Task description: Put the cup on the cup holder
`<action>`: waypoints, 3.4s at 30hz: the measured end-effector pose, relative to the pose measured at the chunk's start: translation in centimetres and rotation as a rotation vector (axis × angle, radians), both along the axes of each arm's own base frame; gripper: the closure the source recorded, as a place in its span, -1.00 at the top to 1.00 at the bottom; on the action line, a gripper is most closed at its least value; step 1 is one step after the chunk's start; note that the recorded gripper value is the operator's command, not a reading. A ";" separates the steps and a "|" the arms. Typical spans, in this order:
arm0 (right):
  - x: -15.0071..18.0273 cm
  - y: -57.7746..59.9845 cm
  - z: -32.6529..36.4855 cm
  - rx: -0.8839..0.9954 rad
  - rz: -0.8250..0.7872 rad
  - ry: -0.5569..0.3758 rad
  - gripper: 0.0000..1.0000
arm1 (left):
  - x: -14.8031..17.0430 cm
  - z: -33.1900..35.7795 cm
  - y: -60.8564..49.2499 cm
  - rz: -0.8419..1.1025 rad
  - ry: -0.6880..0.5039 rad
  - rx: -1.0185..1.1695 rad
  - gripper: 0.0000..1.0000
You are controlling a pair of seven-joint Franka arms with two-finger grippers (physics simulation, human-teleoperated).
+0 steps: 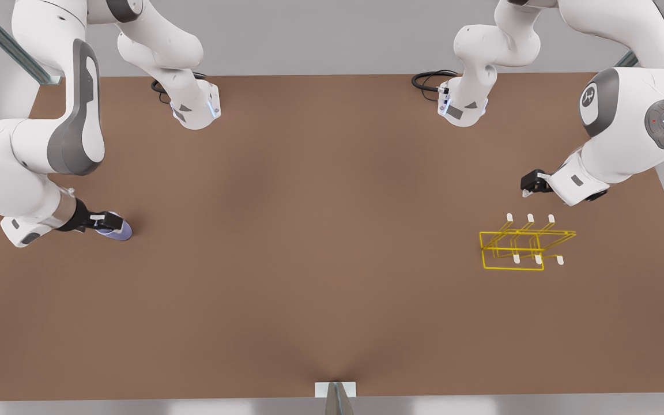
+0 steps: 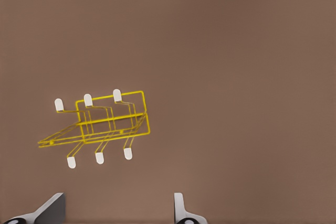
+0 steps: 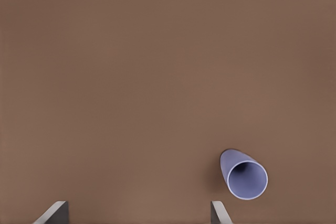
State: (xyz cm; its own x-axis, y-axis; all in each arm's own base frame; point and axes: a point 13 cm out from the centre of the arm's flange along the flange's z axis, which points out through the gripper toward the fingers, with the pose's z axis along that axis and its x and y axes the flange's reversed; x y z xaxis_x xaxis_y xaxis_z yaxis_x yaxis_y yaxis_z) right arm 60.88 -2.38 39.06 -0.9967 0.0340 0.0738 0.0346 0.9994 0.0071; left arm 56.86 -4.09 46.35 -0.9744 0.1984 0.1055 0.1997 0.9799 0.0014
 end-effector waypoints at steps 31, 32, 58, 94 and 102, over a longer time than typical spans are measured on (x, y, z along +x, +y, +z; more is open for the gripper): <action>-9.3 -10.4 -21.9 0.047 -0.186 0.194 1.00 | -1.1 -3.7 0.6 0.003 0.111 0.013 1.00; -9.5 -10.9 -22.9 0.049 -0.189 0.191 1.00 | -1.2 -3.8 0.6 0.003 0.114 0.013 1.00; -4.8 -12.4 -23.1 0.027 -0.034 0.008 -0.57 | -2.2 -2.4 -0.2 -0.018 0.107 0.006 1.00; -5.5 77.2 -23.5 1.080 -0.929 0.489 -0.57 | -0.4 -5.7 1.0 0.003 0.120 0.028 1.00; -6.9 76.8 -27.5 1.003 -1.032 0.554 -0.57 | -0.6 -6.3 1.0 0.007 0.142 0.031 1.00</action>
